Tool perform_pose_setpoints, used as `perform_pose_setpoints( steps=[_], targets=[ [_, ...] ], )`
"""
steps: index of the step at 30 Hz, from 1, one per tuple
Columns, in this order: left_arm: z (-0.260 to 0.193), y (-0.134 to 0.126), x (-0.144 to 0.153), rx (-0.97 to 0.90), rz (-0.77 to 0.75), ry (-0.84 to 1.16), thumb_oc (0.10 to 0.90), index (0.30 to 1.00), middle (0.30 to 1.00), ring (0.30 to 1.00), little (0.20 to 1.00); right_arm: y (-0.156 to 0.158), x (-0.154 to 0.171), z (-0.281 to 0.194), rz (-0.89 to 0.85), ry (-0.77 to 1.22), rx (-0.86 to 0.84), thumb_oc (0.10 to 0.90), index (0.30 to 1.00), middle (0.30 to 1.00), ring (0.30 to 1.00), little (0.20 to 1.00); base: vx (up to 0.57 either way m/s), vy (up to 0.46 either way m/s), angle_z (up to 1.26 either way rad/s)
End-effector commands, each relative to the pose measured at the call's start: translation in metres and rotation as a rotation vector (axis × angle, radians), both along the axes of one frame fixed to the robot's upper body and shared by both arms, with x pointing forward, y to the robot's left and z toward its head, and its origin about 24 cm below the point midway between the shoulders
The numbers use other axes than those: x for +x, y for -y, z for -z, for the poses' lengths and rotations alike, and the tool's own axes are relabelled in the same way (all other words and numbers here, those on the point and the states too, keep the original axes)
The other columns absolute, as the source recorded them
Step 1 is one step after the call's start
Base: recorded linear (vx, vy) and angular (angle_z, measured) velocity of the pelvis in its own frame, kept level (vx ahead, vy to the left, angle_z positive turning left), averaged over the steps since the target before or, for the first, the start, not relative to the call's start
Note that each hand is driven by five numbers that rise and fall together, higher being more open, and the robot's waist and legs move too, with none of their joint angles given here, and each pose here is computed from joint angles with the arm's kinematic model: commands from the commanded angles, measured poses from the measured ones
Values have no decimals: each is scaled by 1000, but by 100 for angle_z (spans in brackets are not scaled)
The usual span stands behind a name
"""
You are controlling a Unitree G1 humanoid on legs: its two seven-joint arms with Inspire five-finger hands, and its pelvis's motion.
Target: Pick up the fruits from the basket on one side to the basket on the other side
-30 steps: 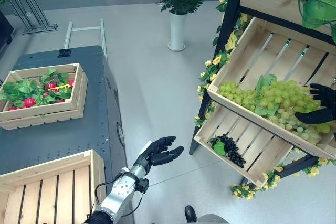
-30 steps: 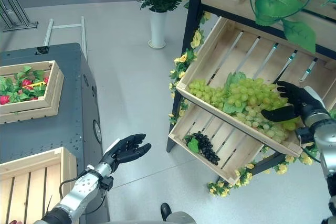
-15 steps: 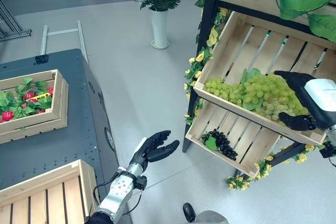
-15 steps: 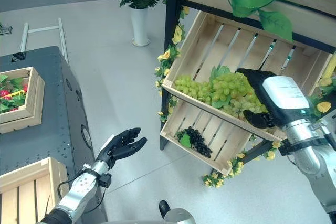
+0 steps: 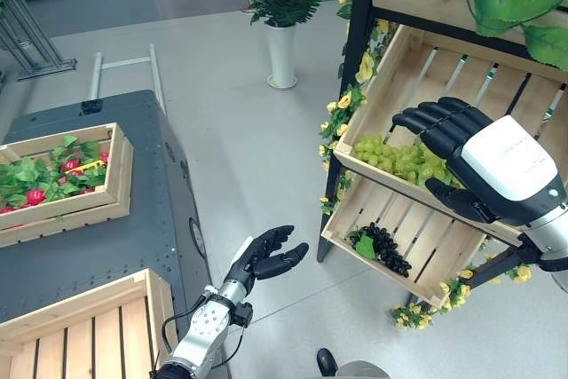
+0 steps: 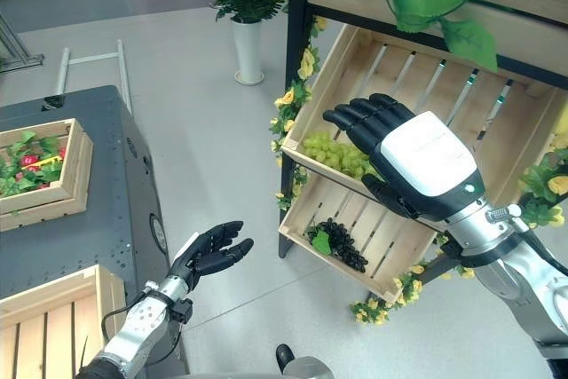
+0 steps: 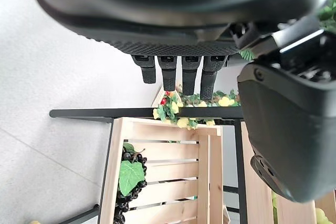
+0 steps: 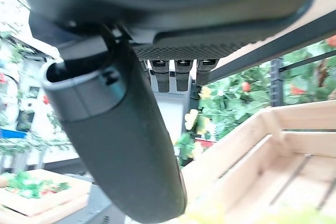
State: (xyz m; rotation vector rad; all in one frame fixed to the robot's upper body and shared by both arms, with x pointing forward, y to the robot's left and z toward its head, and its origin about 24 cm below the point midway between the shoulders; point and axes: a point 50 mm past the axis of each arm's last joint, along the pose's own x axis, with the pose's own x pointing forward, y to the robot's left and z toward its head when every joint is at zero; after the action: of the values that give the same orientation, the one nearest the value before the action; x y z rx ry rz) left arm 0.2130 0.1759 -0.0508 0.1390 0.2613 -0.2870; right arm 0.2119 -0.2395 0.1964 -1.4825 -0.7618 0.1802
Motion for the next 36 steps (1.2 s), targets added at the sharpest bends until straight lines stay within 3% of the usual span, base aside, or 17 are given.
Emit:
perform_pose_setpoints(
  steps=[1,9,20,27,36],
  targets=[
    [-26,3,22,0,22,194,800,900,900,900,900,2,16,-22,-17,9,317,800,900,900,900,900,-2,-19,6],
    [-23,5,22,23,-17,171,800,900,900,900,900,-21,35,23,-78,-228,599,800,900,900,900,900,-1,-26,10],
    [-21,-7,25,82,-142,162,800,900,900,900,900,-62,47,68,-177,-516,794,800,900,900,900,900,-9,-40,19],
    [-25,-11,28,147,-161,187,800,900,900,900,900,-89,52,98,-207,-687,851,800,900,900,900,900,6,-29,17],
    [-34,-30,31,185,-217,219,800,900,900,900,900,-94,55,137,-109,-864,904,800,900,900,900,900,4,-7,18]
  ],
)
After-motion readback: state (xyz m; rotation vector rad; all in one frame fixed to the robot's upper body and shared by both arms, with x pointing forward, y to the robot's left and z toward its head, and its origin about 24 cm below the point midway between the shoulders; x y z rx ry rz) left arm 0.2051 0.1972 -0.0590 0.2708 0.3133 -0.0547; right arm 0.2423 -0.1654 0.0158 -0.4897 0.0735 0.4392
